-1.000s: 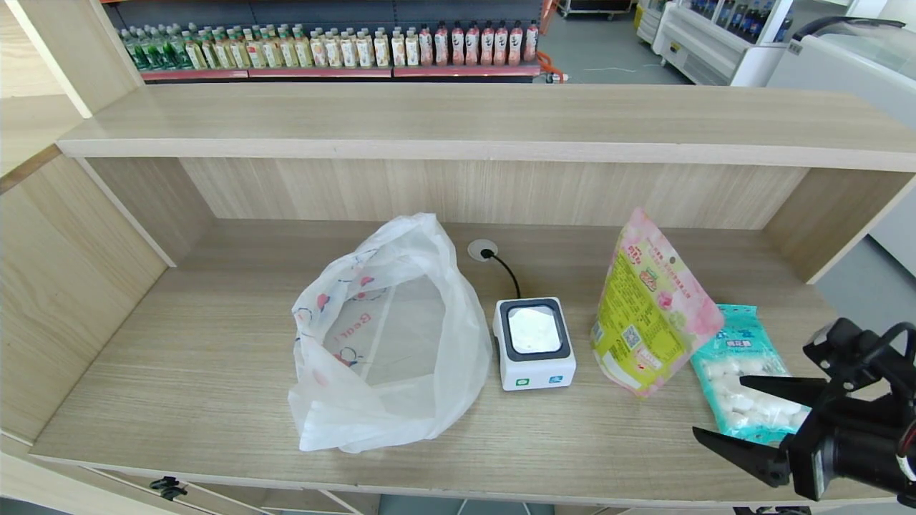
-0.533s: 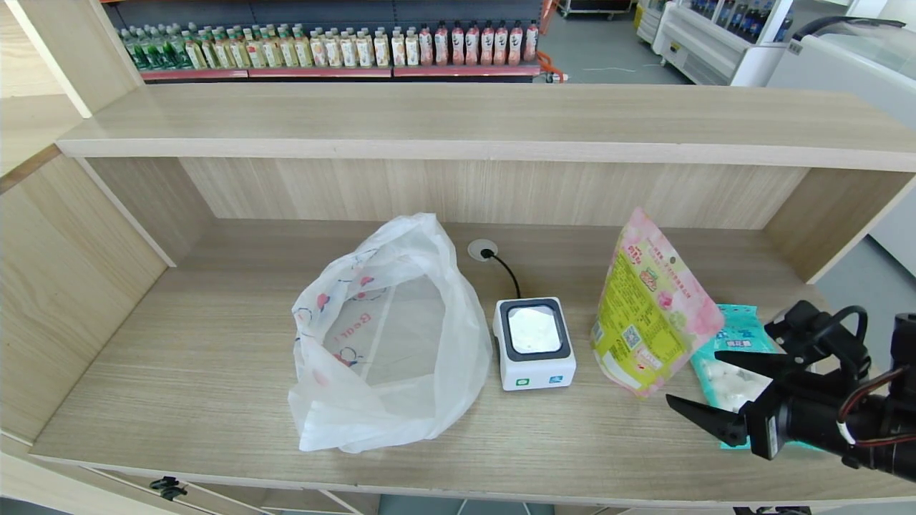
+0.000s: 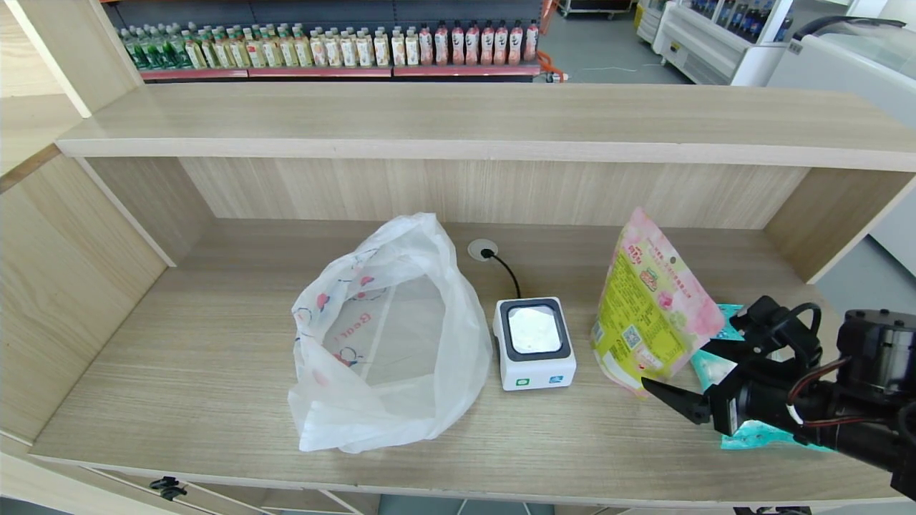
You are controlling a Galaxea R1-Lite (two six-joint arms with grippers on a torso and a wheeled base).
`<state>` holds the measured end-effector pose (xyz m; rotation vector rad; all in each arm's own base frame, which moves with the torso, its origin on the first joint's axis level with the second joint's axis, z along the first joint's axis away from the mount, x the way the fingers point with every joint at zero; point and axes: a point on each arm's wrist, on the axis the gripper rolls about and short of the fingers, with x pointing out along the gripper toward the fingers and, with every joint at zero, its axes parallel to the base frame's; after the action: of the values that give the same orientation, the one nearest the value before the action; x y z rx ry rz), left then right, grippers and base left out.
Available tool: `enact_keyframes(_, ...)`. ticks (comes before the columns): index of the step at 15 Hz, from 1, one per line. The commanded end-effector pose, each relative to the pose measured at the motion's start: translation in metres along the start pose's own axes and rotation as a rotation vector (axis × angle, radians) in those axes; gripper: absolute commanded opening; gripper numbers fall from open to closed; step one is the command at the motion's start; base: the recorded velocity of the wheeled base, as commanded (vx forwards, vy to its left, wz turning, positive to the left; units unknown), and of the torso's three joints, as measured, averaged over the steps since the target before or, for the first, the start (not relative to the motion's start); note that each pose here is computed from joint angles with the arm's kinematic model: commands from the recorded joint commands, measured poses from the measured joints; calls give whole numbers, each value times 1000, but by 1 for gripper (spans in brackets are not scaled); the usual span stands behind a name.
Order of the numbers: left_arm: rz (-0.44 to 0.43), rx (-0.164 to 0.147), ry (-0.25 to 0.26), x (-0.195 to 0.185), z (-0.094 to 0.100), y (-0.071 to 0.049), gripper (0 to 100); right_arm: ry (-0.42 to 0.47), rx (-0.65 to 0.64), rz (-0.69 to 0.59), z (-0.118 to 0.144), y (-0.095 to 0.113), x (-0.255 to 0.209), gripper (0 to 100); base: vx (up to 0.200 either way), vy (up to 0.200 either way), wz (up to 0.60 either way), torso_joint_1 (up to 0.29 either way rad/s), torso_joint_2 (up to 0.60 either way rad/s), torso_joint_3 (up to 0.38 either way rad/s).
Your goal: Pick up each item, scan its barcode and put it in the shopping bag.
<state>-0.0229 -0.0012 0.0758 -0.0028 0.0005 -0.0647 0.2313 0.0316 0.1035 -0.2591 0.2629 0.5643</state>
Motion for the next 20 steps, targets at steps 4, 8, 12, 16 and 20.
enact_keyframes(4,0,0,0,0,0,0,100,3,8,31,-6,-3,11,100,0,0,0,0,0,0)
enact_keyframes(8,0,0,0,0,0,0,100,-87,-26,-5,-9,-11,28,100,0,0,0,0,0,0)
enact_keyframes(12,0,0,0,0,0,0,100,-95,-3,1,-13,-11,32,100,0,0,0,0,0,0)
enact_keyframes(16,0,0,0,0,0,0,100,-135,6,-2,-14,-12,38,100,0,0,0,0,0,0)
enact_keyframes(20,0,0,0,0,0,0,100,-195,-13,11,-18,-15,44,100,0,0,0,0,0,0)
